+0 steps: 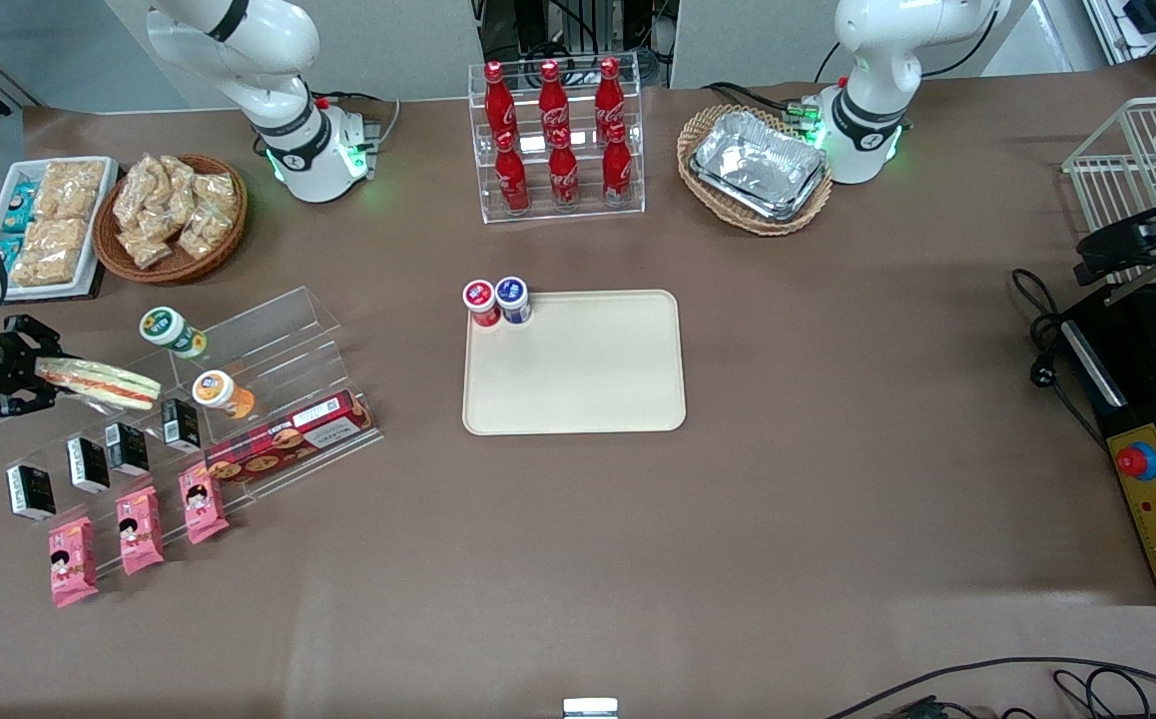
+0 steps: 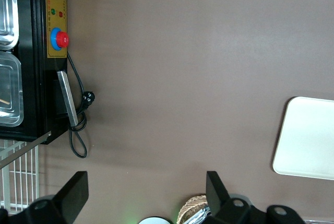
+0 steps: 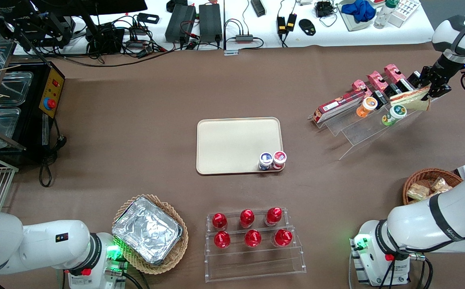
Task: Place sandwich on tray
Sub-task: 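Lift the sandwich off the rack shelf with the right gripper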
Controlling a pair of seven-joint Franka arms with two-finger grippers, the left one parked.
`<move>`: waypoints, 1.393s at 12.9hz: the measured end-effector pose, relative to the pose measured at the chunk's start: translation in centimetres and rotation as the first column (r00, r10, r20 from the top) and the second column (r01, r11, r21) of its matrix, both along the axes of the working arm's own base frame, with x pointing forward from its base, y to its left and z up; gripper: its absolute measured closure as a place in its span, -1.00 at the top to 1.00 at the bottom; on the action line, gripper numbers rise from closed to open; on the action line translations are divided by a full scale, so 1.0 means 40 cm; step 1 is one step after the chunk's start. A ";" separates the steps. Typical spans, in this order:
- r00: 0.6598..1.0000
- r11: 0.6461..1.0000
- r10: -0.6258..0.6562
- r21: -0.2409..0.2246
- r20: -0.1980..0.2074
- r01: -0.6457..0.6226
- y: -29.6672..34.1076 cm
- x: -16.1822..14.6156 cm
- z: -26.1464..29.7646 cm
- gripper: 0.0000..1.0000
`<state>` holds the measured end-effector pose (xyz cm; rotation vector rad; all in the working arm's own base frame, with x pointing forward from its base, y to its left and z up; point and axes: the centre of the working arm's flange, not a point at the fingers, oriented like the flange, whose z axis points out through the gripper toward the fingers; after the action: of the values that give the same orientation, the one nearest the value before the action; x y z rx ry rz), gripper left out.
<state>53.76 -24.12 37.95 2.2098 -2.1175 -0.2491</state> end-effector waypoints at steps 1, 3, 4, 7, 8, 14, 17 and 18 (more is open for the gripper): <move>1.000 1.000 0.019 -0.004 0.016 -0.019 -0.006 0.006 0.011 -0.27; 0.996 0.998 0.059 -0.025 0.068 -0.058 -0.023 0.032 0.068 -0.30; 0.991 0.996 0.089 -0.040 0.097 -0.086 -0.030 0.049 0.106 -0.37; 0.970 0.981 0.186 -0.077 0.158 -0.176 -0.039 0.083 0.194 -0.37; 0.966 0.978 0.203 -0.080 0.163 -0.192 -0.036 0.089 0.207 -0.37; 0.907 0.924 0.381 -0.088 0.179 -0.371 0.128 0.166 0.308 -0.37; 0.765 0.789 0.614 -0.117 0.193 -0.603 0.226 0.204 0.348 -0.37; 0.695 0.720 0.692 -0.128 0.195 -0.682 0.254 0.215 0.362 -0.37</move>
<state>62.34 -13.96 52.43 2.9141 -1.1675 0.1175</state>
